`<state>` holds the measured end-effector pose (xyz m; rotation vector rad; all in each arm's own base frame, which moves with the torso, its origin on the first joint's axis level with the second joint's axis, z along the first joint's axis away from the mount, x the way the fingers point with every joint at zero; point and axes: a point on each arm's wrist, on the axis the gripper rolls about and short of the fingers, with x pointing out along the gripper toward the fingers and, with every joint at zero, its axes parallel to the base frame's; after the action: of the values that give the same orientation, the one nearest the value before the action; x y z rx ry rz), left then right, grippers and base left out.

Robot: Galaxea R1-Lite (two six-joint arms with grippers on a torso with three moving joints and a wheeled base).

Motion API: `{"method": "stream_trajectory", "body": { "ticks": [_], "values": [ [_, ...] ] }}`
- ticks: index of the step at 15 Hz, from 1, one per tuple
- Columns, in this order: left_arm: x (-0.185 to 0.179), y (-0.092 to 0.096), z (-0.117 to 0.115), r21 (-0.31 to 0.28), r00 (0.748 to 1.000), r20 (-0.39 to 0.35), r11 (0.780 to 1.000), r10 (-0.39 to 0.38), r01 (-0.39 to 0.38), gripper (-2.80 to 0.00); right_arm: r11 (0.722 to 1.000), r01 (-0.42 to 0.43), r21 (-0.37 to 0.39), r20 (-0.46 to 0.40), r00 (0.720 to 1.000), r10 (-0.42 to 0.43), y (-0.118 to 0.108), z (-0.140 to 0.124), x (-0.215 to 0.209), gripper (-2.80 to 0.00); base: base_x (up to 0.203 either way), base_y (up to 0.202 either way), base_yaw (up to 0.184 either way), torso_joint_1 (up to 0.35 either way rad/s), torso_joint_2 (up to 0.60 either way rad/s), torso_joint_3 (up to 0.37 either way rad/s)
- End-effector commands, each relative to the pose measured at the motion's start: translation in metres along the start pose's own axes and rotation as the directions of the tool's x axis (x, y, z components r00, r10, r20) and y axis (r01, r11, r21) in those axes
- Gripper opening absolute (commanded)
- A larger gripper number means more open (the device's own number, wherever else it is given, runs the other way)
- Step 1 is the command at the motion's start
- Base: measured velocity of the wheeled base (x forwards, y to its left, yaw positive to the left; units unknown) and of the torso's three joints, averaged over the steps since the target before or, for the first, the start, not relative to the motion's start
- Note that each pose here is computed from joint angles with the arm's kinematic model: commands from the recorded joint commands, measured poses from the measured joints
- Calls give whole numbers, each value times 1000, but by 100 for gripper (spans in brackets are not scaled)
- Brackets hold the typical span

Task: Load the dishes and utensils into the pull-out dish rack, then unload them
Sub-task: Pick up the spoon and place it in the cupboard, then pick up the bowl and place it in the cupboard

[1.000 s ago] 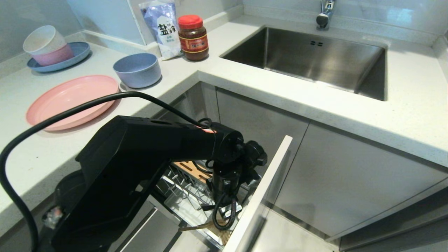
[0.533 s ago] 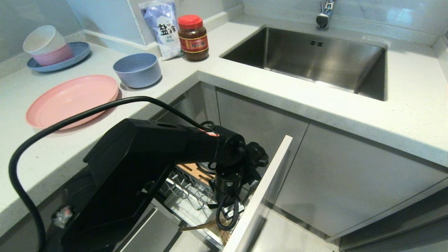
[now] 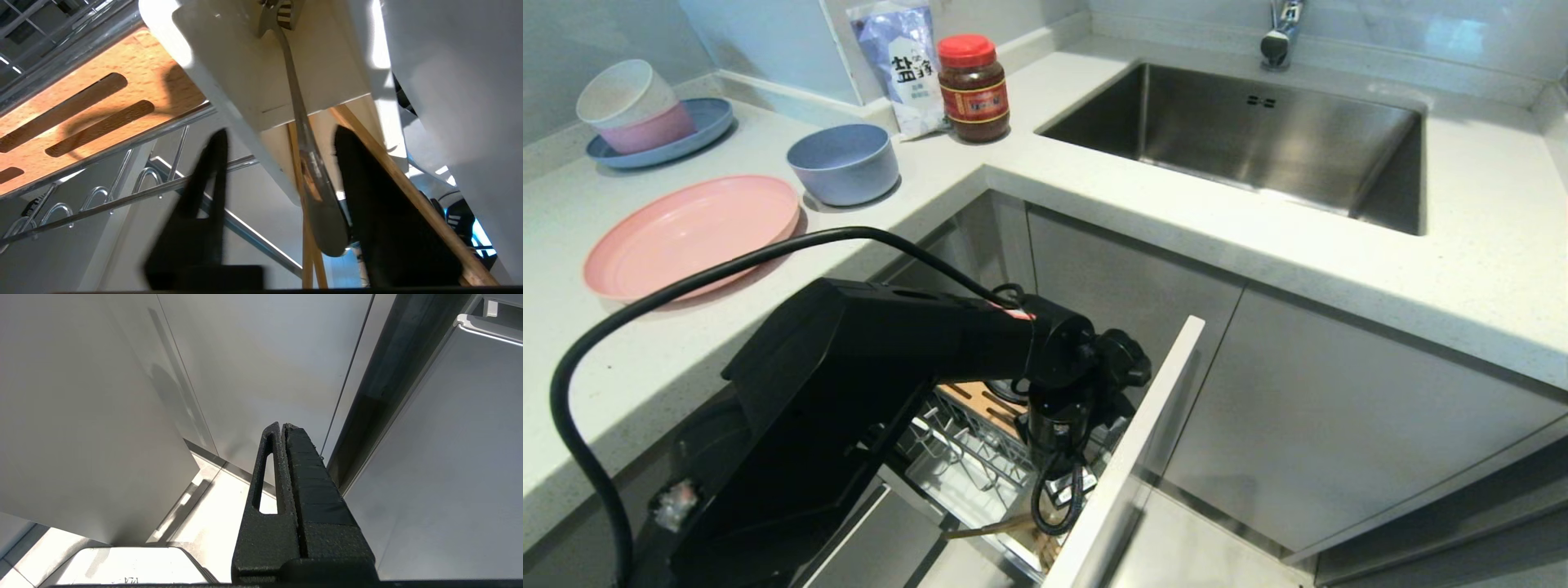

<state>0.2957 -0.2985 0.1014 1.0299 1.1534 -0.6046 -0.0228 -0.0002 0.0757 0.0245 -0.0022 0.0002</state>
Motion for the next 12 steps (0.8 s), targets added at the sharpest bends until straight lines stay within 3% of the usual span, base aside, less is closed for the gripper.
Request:
{"method": "stream_trajectory", "body": {
  "ticks": [1,8,12],
  "values": [
    [-2,1,0,0,1000,4,1000,5,-5,0,1000,-1,0,2,1000,1,0,-1,0,-280,0,0,0,0,0,0],
    [-33,9,-5,-39,994,79,997,69,-66,0,1000,0,0,4,1000,0,0,0,0,-280,0,0,0,0,0,0],
    [-92,23,-24,-156,969,201,981,146,-115,0,1000,-1,0,3,1000,1,0,0,0,-280,0,0,0,0,0,0]
  ]
}}
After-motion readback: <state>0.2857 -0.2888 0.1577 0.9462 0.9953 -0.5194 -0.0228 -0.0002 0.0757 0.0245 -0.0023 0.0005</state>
